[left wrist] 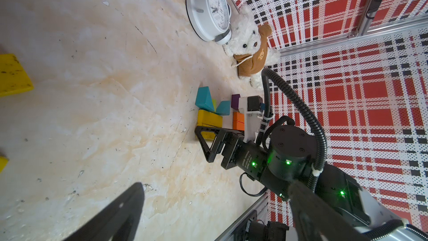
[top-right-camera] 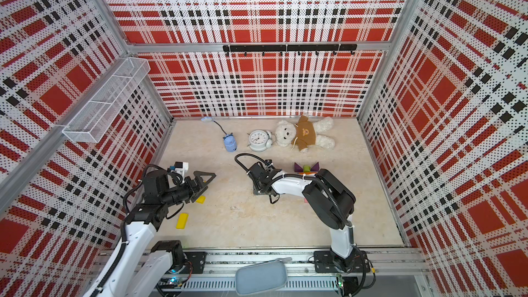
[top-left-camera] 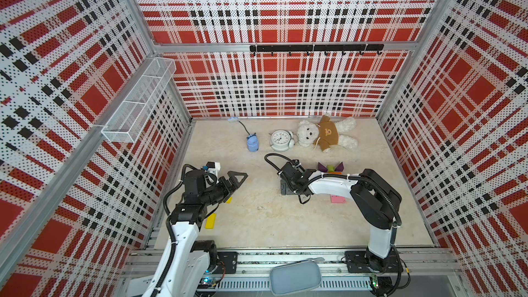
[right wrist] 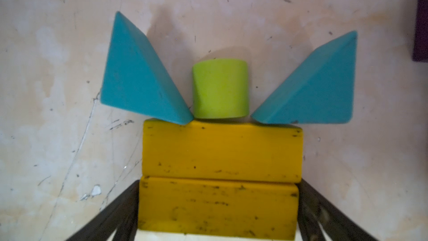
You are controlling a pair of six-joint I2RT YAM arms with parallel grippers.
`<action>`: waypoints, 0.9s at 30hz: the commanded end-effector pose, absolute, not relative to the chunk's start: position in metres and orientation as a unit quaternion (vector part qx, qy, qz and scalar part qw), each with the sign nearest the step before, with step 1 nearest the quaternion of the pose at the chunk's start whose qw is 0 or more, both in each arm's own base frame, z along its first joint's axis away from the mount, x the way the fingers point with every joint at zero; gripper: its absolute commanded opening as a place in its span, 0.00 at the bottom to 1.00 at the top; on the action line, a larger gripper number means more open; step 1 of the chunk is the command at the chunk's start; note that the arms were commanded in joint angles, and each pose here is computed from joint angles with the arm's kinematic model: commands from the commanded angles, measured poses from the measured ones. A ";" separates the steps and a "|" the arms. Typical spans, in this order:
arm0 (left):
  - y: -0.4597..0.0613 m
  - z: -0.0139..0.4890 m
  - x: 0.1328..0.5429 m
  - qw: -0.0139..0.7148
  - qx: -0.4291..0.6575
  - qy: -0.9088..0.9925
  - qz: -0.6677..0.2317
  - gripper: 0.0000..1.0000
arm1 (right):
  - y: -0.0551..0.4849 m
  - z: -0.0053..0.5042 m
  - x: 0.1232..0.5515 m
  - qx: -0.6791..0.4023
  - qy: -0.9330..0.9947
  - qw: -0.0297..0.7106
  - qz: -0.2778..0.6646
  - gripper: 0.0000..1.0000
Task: Assemble a carrot with building blocks
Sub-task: Assemble the building block at the center of the board.
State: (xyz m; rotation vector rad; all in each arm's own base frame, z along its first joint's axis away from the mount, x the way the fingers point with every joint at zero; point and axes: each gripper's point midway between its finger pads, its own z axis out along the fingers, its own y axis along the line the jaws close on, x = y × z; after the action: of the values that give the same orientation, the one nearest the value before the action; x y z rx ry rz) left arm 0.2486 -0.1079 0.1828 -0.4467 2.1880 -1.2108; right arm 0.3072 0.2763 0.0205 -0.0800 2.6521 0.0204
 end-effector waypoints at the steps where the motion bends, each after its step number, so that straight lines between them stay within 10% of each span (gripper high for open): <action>1: -0.108 0.183 0.248 0.299 -0.166 0.819 -0.461 0.99 | 0.273 0.022 0.304 -0.046 0.971 0.233 0.000 1.00; 27: -0.107 0.183 0.249 0.300 -0.168 0.818 -0.461 0.99 | 0.282 0.064 0.287 -0.100 0.966 0.233 0.040 1.00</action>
State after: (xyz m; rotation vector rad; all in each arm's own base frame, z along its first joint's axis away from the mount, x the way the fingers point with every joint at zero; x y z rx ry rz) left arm 0.2490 -0.1077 0.1831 -0.4477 2.1857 -1.2111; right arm 0.2863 0.2817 0.0421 -0.2745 2.6957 0.0770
